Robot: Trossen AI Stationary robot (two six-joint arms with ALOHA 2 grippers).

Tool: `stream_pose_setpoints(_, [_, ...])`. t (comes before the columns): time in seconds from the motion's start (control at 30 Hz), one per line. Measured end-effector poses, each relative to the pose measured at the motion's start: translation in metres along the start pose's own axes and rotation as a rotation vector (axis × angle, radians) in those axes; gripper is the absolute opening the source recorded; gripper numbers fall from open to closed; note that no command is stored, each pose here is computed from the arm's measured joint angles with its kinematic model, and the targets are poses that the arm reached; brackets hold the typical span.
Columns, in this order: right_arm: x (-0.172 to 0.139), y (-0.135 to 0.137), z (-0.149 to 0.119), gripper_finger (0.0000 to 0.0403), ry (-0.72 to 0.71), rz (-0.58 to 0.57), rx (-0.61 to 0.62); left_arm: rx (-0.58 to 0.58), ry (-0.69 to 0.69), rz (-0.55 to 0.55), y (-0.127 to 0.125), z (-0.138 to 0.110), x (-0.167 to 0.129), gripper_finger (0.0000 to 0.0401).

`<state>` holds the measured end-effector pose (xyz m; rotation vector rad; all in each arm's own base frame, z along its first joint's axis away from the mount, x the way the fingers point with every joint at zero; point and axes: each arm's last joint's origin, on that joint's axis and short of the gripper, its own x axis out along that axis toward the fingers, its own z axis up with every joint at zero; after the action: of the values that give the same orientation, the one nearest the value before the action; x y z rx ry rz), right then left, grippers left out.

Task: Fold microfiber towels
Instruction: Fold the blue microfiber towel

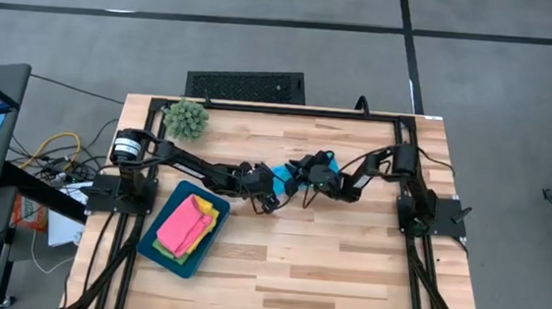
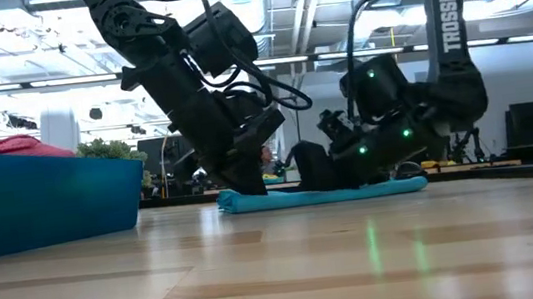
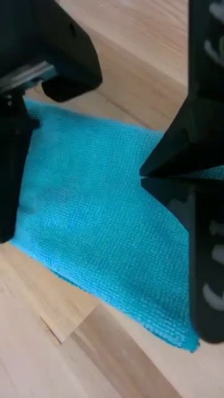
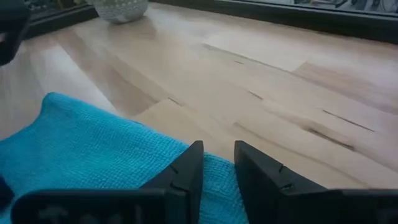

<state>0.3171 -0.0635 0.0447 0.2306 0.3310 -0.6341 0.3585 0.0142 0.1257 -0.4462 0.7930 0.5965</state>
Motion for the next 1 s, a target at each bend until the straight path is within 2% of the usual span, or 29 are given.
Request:
stream_pose_setpoints(0.1, [-0.007, 0.001, 0.013, 0.0116, -0.024, 0.012, -0.038, 0.000, 0.000, 0.000, 0.000, 0.000, 0.000, 0.0006])
stream_pose_setpoints(0.23, [-0.025, 0.005, 0.055, 0.0116, -0.162, 0.047, -0.033, -0.001, 0.000, -0.001, 0.000, 0.000, 0.000, 0.0006])
stream_pose_setpoints(0.3, [-0.036, 0.004, 0.060, 0.0116, -0.149, 0.047, -0.045, -0.002, 0.000, -0.002, 0.000, 0.000, 0.000, 0.0006])
stream_pose_setpoints(0.4, [-0.051, 0.003, 0.053, 0.0116, -0.107, 0.032, -0.041, -0.003, 0.000, -0.002, 0.000, 0.000, 0.000, 0.0006])
stream_pose_setpoints(0.6, [-0.068, 0.002, 0.015, 0.0116, -0.014, -0.022, -0.023, -0.007, -0.006, 0.000, 0.000, 0.001, 0.000, 0.0006])
stream_pose_setpoints(0.8, [-0.060, 0.015, -0.021, 0.0116, 0.041, -0.012, -0.074, -0.034, -0.021, -0.011, -0.001, 0.002, 0.000, 0.0006])
stream_pose_setpoints(1.0, [-0.055, 0.018, -0.030, 0.0116, 0.028, -0.028, -0.059, -0.040, 0.004, -0.045, -0.003, 0.002, 0.000, 0.0006])
